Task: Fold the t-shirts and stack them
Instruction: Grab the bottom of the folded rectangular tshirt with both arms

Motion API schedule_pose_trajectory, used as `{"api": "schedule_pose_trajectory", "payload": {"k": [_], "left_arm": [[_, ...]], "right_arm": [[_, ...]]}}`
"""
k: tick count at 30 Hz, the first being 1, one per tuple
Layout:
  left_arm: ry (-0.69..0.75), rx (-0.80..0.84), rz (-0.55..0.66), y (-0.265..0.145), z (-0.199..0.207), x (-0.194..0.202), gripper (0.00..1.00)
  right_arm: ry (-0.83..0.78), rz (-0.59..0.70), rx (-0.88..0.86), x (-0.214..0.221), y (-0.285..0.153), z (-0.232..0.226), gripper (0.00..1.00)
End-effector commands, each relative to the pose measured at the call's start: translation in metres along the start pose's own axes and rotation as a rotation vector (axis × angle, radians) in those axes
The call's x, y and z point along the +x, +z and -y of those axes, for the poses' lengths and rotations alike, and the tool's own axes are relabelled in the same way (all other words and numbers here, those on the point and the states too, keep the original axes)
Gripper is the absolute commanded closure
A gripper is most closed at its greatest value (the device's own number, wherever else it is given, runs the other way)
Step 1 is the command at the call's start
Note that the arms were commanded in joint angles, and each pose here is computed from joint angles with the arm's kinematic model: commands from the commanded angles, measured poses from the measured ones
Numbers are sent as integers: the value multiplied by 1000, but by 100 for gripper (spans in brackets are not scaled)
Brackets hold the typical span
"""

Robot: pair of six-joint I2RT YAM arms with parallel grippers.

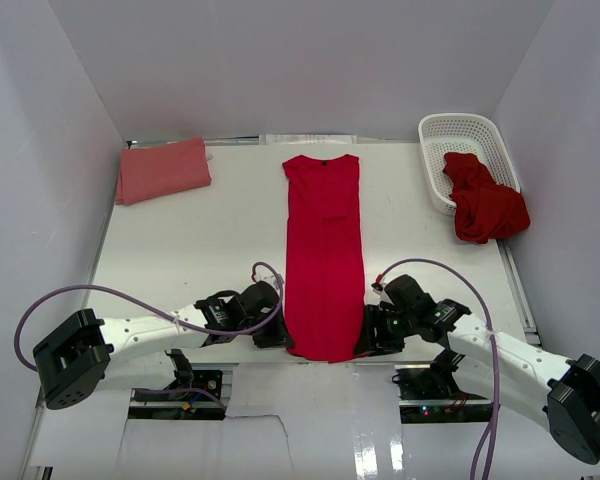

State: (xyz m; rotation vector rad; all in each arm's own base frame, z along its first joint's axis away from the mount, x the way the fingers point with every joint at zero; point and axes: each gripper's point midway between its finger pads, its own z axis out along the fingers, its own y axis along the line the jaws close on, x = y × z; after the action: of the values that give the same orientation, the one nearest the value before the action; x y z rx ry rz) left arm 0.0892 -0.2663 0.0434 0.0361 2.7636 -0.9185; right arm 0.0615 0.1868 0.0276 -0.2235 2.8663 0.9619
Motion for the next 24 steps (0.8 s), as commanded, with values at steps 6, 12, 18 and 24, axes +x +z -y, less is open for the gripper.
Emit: {"api": "schedule_pose_trajectory", "payload": {"k": [6,12,18,24], "left_arm": [[-4,10,-1,-1,-1,4,100],[-17,8,6,-1,-4,4,100],[-25,3,12,-2,-6,4,100],[-24,-2,17,-1,-7,4,100]], "right_arm": [[7,33,91,-4,8,21,46],[38,82,154,-9,6,32,55],[76,117,168,-9,5,38,63],[90,96,136,-4,9,35,92]]}}
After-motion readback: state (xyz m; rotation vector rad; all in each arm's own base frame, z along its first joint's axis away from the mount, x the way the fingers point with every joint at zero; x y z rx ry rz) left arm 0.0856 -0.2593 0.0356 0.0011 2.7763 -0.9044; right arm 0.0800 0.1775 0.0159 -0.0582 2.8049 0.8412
